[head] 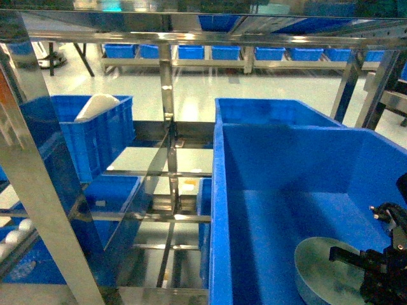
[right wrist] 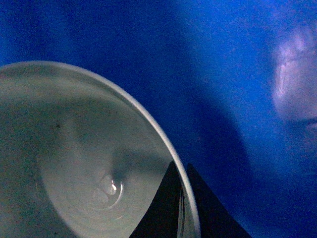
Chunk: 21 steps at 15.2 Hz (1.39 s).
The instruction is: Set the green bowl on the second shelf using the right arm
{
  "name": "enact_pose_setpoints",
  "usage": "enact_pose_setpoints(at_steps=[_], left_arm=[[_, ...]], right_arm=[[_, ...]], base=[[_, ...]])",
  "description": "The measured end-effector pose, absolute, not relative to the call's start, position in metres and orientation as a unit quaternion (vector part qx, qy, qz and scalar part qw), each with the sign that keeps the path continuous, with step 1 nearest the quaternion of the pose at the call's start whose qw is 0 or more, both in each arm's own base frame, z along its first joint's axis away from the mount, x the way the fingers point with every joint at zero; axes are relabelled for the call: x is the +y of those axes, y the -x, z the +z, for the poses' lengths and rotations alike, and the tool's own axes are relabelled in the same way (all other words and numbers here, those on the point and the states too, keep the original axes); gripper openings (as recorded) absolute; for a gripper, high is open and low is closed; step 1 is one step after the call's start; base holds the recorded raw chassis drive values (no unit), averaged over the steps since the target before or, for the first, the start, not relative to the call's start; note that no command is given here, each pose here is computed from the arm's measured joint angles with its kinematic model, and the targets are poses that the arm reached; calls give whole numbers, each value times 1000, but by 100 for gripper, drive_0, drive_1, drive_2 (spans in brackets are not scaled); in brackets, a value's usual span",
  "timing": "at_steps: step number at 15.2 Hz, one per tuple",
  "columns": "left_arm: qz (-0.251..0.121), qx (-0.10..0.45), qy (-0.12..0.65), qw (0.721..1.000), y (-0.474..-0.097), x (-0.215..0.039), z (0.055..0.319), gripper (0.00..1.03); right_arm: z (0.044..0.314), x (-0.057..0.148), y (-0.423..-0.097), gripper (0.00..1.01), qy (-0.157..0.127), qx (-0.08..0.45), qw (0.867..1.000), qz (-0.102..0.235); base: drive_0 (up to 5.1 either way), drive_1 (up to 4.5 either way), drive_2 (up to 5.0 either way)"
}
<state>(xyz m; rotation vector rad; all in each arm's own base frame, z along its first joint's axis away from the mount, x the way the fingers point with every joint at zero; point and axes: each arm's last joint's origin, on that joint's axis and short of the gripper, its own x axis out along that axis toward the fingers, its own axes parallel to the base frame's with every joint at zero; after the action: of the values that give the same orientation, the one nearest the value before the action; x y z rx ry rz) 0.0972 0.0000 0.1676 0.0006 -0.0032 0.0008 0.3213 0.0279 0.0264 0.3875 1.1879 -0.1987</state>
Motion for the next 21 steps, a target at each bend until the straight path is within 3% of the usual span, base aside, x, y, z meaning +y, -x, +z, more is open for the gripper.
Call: enact_pose_setpoints(at_steps=[1, 3, 7, 10, 12, 14, 18, 21], left_arm=[[0, -1, 0, 1000, -97, 0, 168, 98], [0, -2, 0, 1000, -97, 0, 168, 98], [0, -2, 0, 1000, -97, 0, 168, 98], [0, -2, 0, 1000, -97, 0, 168, 98], [0, -2, 0, 1000, -97, 0, 168, 98], [0, -2, 0, 1000, -97, 0, 168, 98], [0, -2, 0, 1000, -97, 0, 168, 98], [0, -2, 0, 1000, -97, 0, 168, 98]], right_arm=[[26, 29, -321, 2, -194, 554, 804, -94], [34, 32, -322, 5, -204, 527, 821, -81], [67, 31, -317, 47, -175, 435, 881, -67], [86, 41, -295, 76, -132, 388, 911, -46], [109, 43, -267, 99, -105, 349, 929, -59], [137, 37, -242, 98, -80, 282, 952, -86], [178, 22, -192, 98, -46, 231, 964, -125], [202, 20, -166, 98, -29, 153, 982, -109]], base=[[0, 0, 0], [0, 0, 0], [0, 0, 0], [0, 0, 0], [0, 0, 0], [0, 0, 0], [0, 0, 0], [0, 0, 0]])
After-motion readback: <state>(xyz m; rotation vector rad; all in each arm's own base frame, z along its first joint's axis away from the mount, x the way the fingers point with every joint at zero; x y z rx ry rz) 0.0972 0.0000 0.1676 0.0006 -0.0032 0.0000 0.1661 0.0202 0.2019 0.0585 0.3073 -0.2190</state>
